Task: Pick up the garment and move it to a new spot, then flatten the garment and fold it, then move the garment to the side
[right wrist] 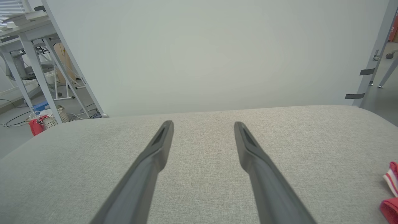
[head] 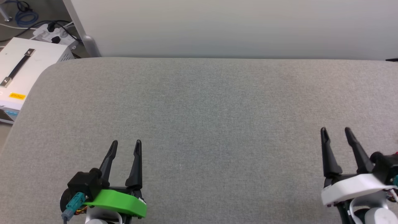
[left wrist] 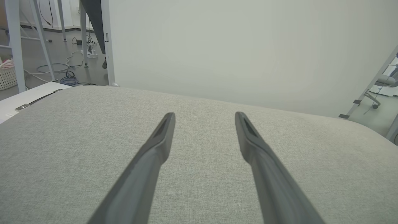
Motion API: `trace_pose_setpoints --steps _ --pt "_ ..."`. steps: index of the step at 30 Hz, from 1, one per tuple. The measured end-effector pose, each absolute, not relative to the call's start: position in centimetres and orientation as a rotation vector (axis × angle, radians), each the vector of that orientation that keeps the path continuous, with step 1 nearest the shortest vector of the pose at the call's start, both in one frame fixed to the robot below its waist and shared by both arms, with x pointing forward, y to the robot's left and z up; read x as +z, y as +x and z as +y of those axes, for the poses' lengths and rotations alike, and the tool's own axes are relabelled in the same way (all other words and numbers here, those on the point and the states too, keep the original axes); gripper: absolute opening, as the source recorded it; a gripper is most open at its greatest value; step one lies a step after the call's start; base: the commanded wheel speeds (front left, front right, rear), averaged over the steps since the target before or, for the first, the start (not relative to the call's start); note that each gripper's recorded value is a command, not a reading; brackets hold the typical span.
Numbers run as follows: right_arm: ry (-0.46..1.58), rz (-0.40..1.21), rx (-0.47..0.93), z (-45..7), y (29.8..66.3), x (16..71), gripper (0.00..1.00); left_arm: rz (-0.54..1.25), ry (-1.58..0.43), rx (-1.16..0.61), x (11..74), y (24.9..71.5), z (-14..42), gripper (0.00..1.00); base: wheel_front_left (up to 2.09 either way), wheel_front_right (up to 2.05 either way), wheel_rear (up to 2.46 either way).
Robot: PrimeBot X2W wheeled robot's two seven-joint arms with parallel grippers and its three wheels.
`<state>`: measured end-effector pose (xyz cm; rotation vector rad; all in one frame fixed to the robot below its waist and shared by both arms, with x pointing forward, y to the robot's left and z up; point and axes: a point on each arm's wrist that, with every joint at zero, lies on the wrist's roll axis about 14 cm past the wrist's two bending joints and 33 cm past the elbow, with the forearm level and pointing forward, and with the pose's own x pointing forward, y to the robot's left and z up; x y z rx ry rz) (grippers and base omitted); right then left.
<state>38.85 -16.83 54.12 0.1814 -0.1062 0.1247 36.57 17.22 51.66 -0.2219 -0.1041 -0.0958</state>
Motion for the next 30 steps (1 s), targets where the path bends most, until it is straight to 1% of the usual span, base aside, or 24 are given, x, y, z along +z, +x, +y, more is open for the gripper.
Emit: trace_pose_setpoints --steps 9,30 --pt "0.173 -0.077 0.14 -15.6 37.9 52.1 1.0 -0.121 -0.222 -0.075 52.0 36.2 17.8 1.0 0.0 0.0 0.0" --pt "0.175 -0.083 0.137 -15.5 37.5 52.3 1.0 -0.131 -0.235 -0.07 52.2 36.1 17.5 1.0 0.0 0.0 0.0"
